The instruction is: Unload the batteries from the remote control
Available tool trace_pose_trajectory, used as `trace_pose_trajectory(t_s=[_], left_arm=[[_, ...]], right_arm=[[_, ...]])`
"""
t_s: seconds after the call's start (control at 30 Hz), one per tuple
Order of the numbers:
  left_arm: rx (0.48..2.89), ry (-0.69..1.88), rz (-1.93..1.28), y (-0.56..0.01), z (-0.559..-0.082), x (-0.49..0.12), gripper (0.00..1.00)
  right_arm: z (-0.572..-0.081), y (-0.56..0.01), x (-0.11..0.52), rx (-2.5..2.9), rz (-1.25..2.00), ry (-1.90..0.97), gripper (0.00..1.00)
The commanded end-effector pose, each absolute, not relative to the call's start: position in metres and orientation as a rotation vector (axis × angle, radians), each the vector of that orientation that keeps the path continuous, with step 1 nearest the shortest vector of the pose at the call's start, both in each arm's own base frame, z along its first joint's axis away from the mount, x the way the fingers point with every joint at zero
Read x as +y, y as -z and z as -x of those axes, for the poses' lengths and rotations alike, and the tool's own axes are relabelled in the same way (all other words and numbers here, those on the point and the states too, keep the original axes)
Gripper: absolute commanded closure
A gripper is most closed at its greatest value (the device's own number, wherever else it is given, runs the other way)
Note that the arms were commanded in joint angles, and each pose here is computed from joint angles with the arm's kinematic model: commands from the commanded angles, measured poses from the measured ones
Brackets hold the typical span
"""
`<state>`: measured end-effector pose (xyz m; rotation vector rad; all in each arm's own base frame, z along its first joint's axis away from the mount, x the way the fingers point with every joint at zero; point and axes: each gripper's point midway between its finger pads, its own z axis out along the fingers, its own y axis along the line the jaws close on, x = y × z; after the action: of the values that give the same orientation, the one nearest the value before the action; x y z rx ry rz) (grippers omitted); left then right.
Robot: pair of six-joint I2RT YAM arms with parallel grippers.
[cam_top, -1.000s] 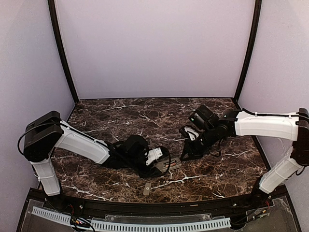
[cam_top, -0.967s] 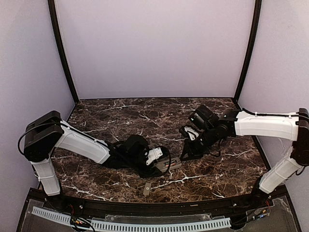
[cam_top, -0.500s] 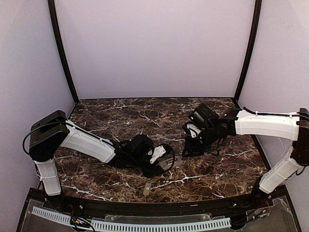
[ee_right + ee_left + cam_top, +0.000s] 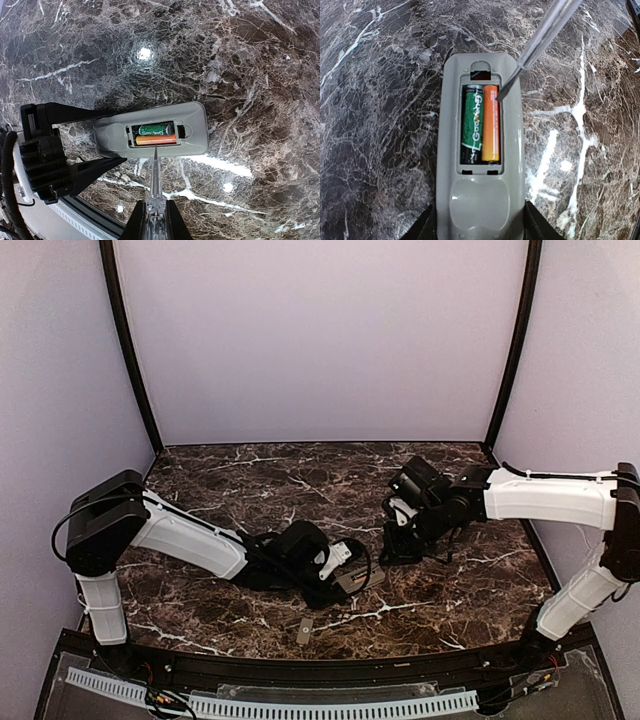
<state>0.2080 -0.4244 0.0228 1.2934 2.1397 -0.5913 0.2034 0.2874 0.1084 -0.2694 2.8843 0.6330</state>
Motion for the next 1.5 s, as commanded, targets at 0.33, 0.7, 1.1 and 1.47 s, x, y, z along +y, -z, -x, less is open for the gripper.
trace_pose_trajectory(t_s=[0.33, 0.7, 1.1, 1.47], left_arm=[[2.178, 0.551, -1.301, -0.017, -0.206, -0.424, 1.0], [2.17, 0.551, -1.322, -0.017, -0.203, -0.426, 1.0], [2.171, 0.547, -1.326, -0.016, -0.203, -0.426, 1.0], [2.172, 0.548, -1.334, -0.015, -0.201, -0.426, 1.0]], right_arm=[[-0.205, -0.101, 0.287, 2.897, 0.232, -0.584, 1.0], [-0.21, -0.092, 0.283, 2.891, 0.224, -0.532, 1.0], [-0.217, -0.097, 0.284, 2.864, 0.217, -0.535, 1.0], [-0.219, -0.085, 0.283, 2.87, 0.204, -0.512, 1.0]])
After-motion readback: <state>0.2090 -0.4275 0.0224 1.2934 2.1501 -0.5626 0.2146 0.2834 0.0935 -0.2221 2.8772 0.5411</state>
